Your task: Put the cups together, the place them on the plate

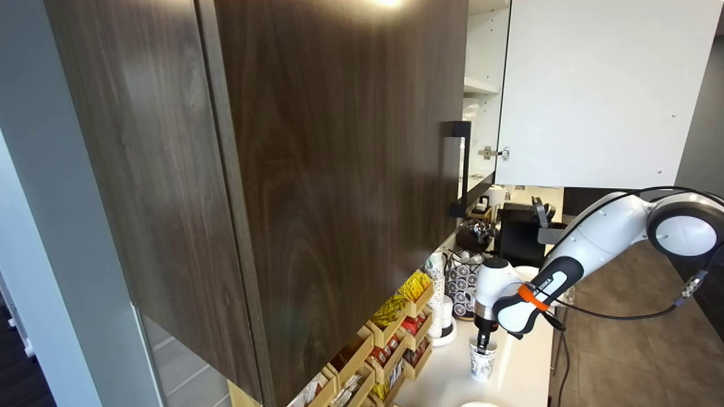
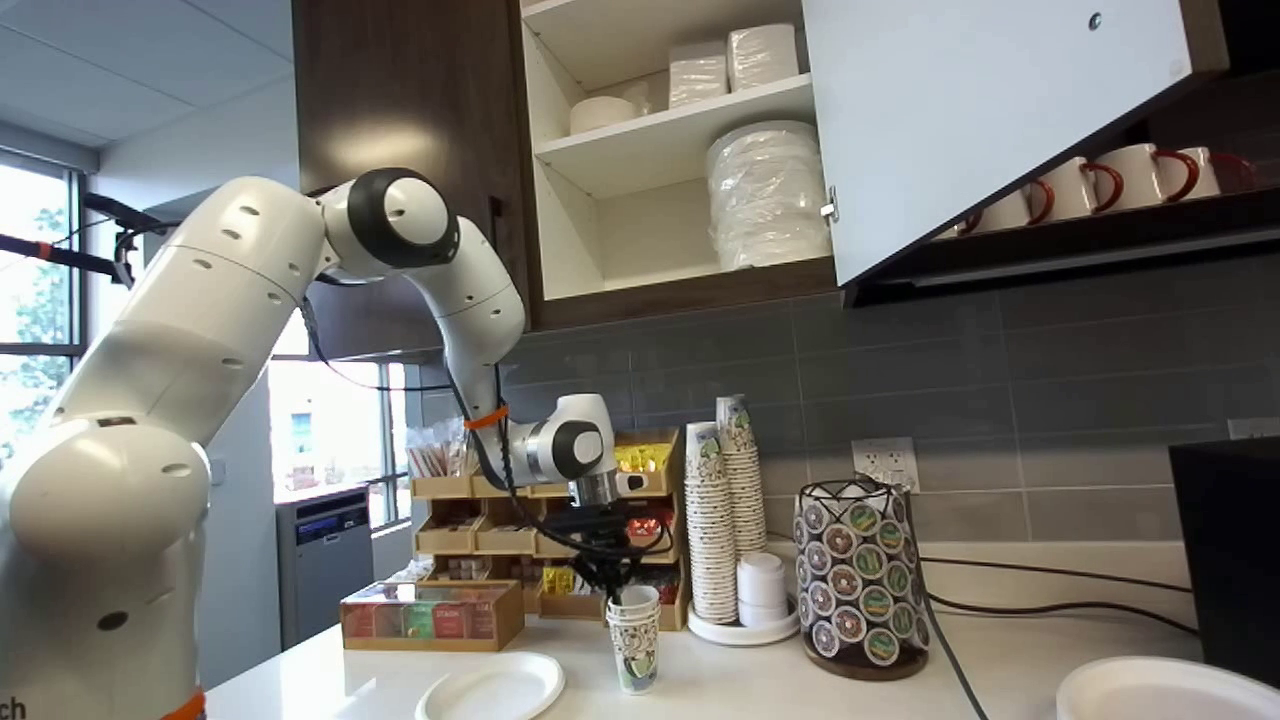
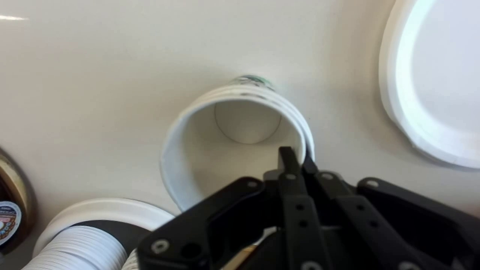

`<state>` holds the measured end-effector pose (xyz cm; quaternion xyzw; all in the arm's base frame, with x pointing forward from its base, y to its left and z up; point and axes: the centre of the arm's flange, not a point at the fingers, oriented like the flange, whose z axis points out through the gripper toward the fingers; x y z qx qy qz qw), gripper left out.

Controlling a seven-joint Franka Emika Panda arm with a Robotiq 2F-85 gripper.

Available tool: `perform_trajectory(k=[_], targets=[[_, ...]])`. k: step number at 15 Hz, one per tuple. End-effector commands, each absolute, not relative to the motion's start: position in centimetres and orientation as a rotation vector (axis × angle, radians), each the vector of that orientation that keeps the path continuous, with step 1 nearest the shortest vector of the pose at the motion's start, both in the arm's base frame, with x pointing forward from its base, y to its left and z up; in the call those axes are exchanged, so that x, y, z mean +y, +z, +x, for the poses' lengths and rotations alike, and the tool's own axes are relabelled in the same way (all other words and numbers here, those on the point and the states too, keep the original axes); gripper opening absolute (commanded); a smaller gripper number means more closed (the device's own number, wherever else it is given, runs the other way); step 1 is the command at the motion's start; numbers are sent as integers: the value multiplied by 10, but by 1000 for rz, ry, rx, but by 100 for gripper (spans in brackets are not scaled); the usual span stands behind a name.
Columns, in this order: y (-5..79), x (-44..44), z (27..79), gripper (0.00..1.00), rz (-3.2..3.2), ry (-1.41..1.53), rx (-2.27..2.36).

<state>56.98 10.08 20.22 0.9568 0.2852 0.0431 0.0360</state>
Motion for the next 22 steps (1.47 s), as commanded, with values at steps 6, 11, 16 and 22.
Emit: perform_trajectory(k=[6, 11, 16, 22], targets=[[191, 100, 572, 3, 2931, 115, 842], [211, 97, 569, 3, 2934, 149, 840], [245, 100, 562, 3, 2927, 211, 852], [274, 137, 524, 3, 2903, 215, 984]])
